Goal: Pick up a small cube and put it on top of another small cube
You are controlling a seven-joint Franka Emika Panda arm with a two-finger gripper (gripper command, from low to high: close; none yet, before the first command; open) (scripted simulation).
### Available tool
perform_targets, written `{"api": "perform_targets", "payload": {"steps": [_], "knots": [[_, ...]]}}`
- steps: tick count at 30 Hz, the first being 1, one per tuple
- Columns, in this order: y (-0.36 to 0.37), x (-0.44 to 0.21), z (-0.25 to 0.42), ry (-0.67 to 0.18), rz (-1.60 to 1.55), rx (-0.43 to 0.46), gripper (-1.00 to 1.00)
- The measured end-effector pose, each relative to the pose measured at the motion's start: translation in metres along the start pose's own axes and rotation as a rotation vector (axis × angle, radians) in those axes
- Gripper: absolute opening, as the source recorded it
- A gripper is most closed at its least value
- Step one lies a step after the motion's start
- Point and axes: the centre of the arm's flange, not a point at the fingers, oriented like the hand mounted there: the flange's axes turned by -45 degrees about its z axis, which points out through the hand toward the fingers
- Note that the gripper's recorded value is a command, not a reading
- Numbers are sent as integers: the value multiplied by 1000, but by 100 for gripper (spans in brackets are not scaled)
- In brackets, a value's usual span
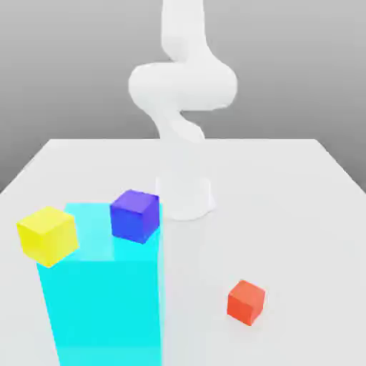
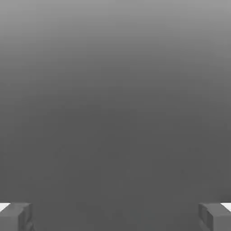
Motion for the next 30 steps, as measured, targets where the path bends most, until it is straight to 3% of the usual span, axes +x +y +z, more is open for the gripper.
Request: {"api": "perform_targets", "payload": {"steps": [11,21,27,28,30], "knots": [[-50,-116,231,-357,298,-83,0],[-77,-300,345,-653,534,-246,0],[-75,-350,390,-679,560,-265,0],[-74,-356,396,-679,559,-266,-100],[-74,-356,396,-679,559,-266,-100]]}}
